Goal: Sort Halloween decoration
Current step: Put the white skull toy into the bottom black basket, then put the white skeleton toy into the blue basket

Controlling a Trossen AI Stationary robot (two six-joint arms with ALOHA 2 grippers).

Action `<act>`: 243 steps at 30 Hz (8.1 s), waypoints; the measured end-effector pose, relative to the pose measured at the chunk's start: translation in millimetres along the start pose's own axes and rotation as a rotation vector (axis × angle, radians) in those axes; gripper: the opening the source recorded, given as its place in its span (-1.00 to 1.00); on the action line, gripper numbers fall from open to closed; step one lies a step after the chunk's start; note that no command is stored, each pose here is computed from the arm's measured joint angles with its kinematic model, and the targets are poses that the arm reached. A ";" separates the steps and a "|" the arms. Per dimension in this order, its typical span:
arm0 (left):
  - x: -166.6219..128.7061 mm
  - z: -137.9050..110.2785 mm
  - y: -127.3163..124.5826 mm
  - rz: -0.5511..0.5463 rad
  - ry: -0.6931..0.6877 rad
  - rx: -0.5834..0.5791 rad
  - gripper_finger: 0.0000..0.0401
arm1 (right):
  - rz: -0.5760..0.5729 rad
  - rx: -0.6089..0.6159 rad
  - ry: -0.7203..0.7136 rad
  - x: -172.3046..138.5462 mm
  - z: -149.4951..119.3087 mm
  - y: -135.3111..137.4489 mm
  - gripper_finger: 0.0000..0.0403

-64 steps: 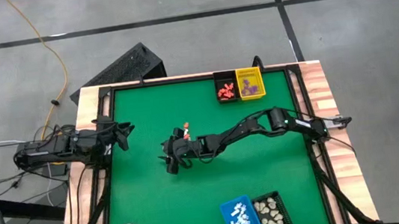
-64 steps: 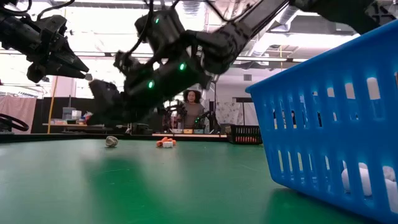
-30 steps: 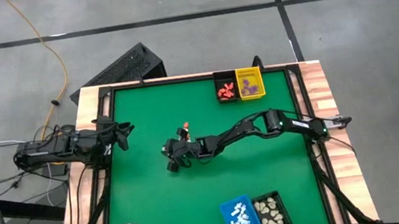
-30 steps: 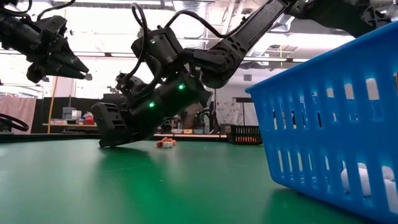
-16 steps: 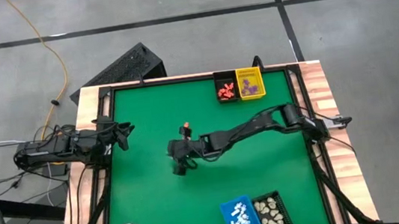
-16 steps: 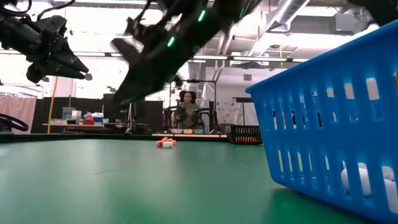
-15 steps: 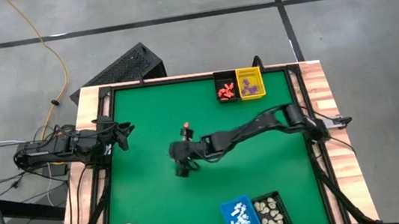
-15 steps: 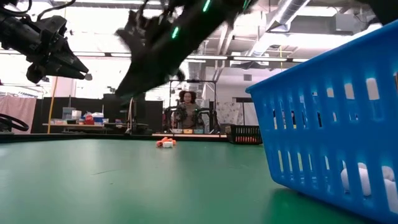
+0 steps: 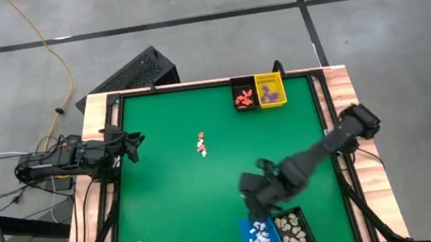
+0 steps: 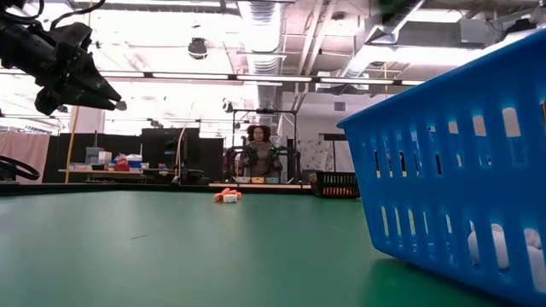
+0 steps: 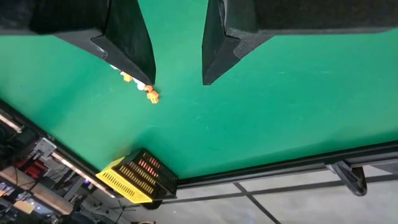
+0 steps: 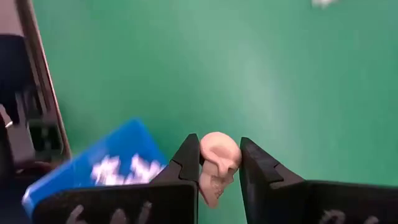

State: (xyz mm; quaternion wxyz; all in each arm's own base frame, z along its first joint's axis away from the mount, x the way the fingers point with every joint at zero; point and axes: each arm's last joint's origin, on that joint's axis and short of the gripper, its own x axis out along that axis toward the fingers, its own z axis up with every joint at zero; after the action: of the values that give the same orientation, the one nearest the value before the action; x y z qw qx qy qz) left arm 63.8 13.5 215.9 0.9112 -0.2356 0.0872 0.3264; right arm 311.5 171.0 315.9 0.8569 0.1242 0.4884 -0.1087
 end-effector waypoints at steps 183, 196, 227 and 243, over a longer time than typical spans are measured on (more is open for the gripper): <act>3.8 -1.8 -0.5 0.060 0.004 -0.017 -0.40 | 0.056 -0.397 -0.417 120.6 84.8 -71.3 -0.19; 3.6 -2.6 0.2 0.066 0.011 -0.002 -0.40 | 0.114 -0.452 -0.378 216.8 113.9 -180.1 -0.19; 3.5 -2.2 1.2 0.095 -0.009 -0.001 -0.40 | 0.022 -0.576 -0.329 230.5 101.7 -160.9 -0.22; 3.5 -2.2 1.5 0.102 -0.013 0.000 -0.40 | 0.036 -0.593 -0.365 209.5 118.9 -149.8 -0.20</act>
State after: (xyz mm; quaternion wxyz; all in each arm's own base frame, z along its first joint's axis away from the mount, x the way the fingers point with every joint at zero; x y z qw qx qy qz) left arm 65.5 15.4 212.3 0.8938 -0.2288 0.0933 0.3741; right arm 466.4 -22.1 177.4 0.9306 -0.1431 0.3354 0.0327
